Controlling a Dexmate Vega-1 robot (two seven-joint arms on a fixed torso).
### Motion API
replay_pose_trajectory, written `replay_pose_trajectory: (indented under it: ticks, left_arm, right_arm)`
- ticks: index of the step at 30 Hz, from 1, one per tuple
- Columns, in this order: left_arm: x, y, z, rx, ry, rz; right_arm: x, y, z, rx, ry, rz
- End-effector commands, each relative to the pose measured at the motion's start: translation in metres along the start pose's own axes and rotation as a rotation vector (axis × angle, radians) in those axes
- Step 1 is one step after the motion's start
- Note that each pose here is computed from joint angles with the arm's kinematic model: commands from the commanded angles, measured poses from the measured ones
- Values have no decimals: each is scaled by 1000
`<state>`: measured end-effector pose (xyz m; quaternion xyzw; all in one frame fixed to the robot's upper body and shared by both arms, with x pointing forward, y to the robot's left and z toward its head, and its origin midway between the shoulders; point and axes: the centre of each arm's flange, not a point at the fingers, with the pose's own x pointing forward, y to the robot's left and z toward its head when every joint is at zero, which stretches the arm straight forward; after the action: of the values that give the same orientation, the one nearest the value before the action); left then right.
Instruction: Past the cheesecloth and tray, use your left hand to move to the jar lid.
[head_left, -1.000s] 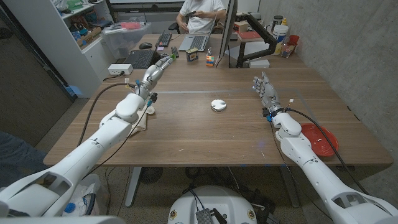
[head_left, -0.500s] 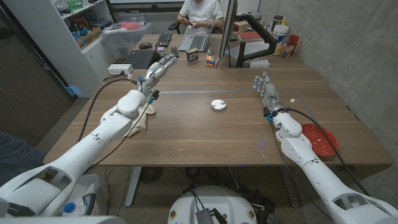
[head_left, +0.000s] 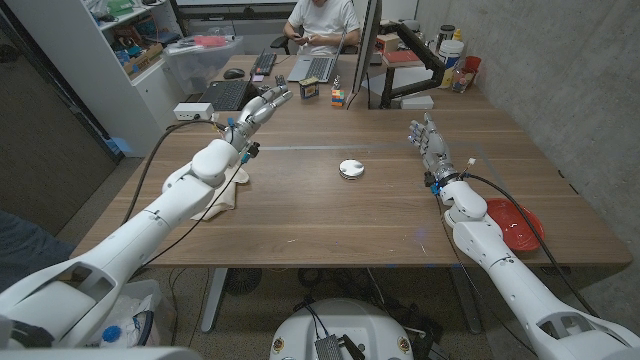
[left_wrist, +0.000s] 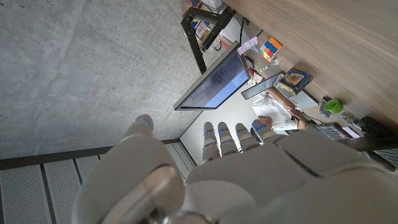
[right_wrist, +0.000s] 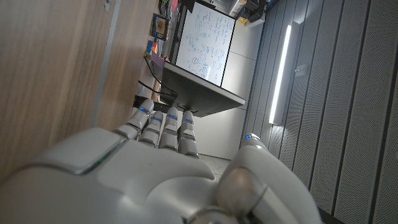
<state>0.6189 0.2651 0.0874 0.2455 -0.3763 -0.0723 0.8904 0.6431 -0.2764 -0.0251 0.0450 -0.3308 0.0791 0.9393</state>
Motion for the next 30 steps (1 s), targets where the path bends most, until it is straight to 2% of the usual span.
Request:
replay_pose_trajectory:
  ticks: [1,12,30]
  left_arm:
    - [6,-4,7,47,1,-27]
    - [14,-9,16,98,-4,-48]
    - [22,-28,28,176,-21,-78]
  right_arm:
    - [0,0,1,4,-7,3]
    - [1,0,-3,2,-1,10]
    - [-2,-7,-2,3,-5,8]
